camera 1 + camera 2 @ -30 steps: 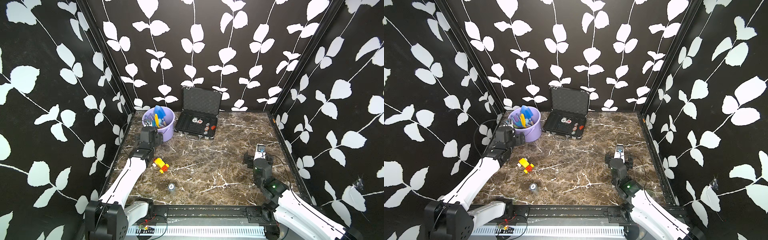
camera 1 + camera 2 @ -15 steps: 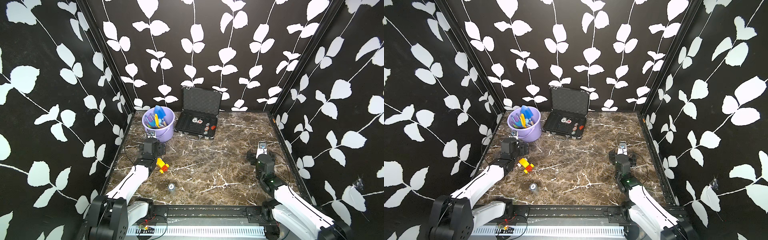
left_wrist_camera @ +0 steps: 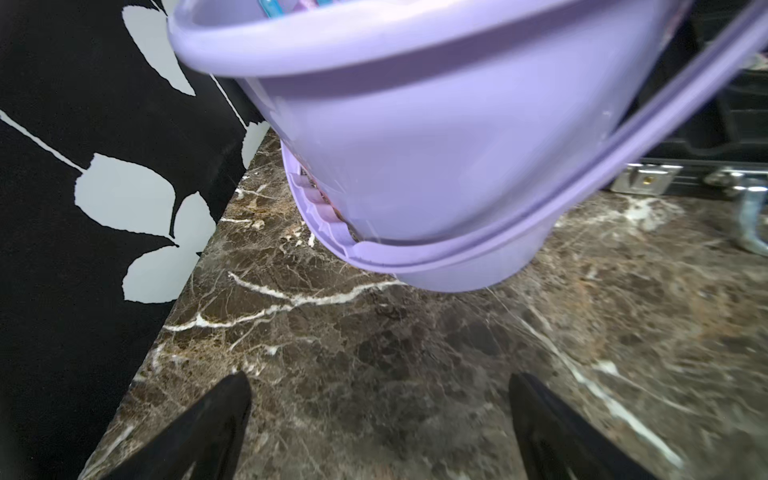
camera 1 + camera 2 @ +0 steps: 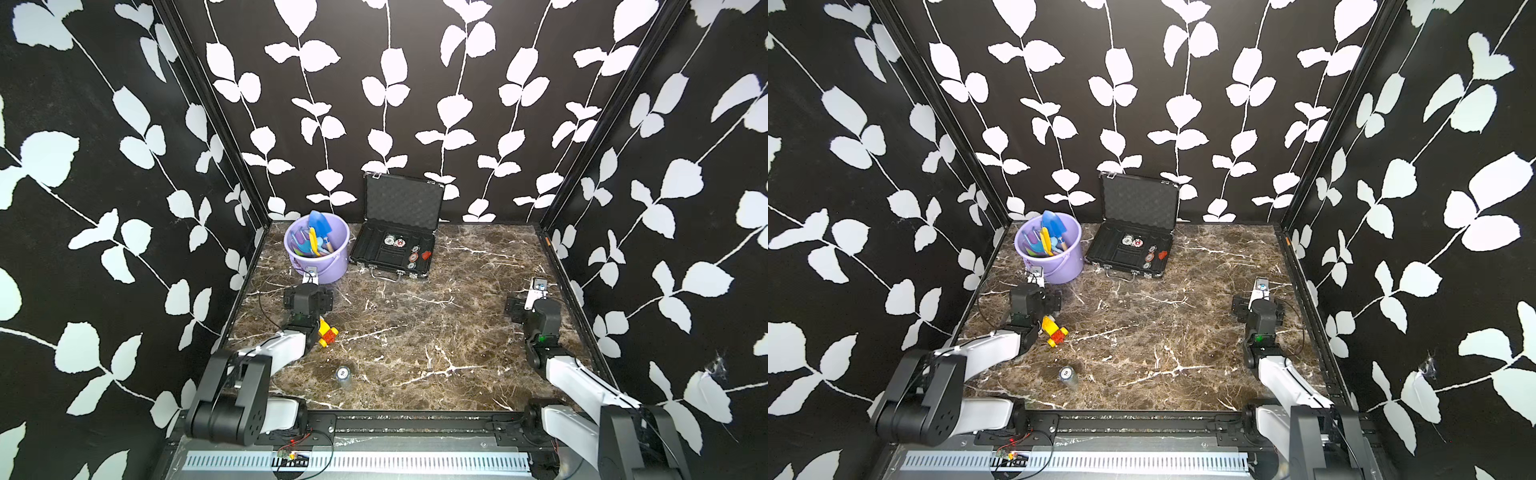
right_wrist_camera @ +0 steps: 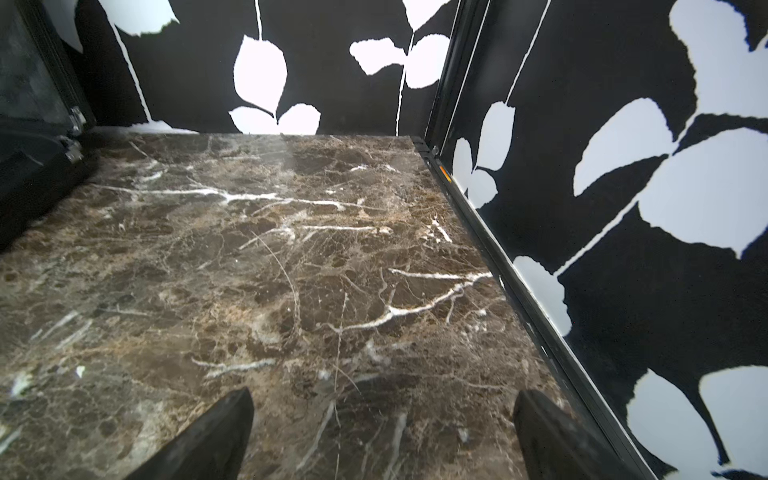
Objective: Organize the gardening tools
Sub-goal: Reset both arms
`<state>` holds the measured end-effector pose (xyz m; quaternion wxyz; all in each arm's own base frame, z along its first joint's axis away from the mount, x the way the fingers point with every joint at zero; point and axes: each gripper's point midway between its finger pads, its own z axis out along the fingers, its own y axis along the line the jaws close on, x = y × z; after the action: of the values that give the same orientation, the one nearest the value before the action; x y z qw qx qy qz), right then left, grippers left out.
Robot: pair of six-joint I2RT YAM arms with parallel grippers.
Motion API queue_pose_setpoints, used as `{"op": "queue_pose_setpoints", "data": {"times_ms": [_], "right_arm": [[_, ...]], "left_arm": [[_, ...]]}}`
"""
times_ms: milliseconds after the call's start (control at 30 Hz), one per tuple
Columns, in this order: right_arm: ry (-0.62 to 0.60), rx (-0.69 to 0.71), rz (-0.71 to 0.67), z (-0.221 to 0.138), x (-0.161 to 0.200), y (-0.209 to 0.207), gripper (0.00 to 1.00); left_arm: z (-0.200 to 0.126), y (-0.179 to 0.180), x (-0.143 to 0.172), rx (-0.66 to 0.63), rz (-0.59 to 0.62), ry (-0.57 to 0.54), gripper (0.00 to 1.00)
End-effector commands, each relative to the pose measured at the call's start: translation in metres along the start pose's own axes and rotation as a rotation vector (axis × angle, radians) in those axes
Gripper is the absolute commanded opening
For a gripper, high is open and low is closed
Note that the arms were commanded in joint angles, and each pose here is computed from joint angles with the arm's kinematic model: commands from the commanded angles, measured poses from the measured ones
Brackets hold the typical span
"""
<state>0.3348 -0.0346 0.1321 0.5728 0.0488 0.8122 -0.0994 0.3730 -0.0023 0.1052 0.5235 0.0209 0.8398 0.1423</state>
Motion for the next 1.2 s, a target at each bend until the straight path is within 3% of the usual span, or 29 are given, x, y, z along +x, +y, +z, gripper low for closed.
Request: {"op": "queue_pose_setpoints", "data": {"times_ms": [0, 200, 433, 500, 567, 633, 700, 1167], "right_arm": [[-0.105, -0.059, 0.033, 0.002, -0.028, 0.005, 0.99], [-0.14, -0.075, 0.035, 0.004, -0.026, 0.003, 1.0], [-0.143, -0.104, 0.028, 0.005, -0.021, 0.006, 1.0], [-0.151, -0.11, 0.037, 0.005, -0.021, 0.007, 0.99], [-0.155, -0.119, 0.041, 0.005, -0.018, 0.009, 0.99], [-0.165, -0.13, 0.043, 0.005, -0.018, 0.01, 1.0], [-0.168, -0.14, 0.042, 0.005, -0.016, 0.012, 0.99], [-0.148, -0.295, -0.002, 0.027, 0.006, 0.044, 1.0]], "left_arm": [[0.001, 0.006, -0.023, -0.036, 0.0, -0.124, 0.99], [0.008, 0.003, -0.02, -0.036, -0.006, -0.2, 0.99], [0.019, 0.006, -0.007, -0.006, -0.045, -0.134, 0.99], [0.024, 0.007, -0.009, -0.017, -0.044, -0.172, 0.99], [0.023, 0.004, -0.003, 0.002, -0.048, -0.124, 0.99], [0.023, 0.005, -0.008, -0.005, -0.046, -0.166, 0.99], [0.023, 0.004, -0.002, 0.003, -0.047, -0.123, 0.99], [0.023, 0.006, -0.004, -0.007, -0.049, -0.14, 0.99]]}}
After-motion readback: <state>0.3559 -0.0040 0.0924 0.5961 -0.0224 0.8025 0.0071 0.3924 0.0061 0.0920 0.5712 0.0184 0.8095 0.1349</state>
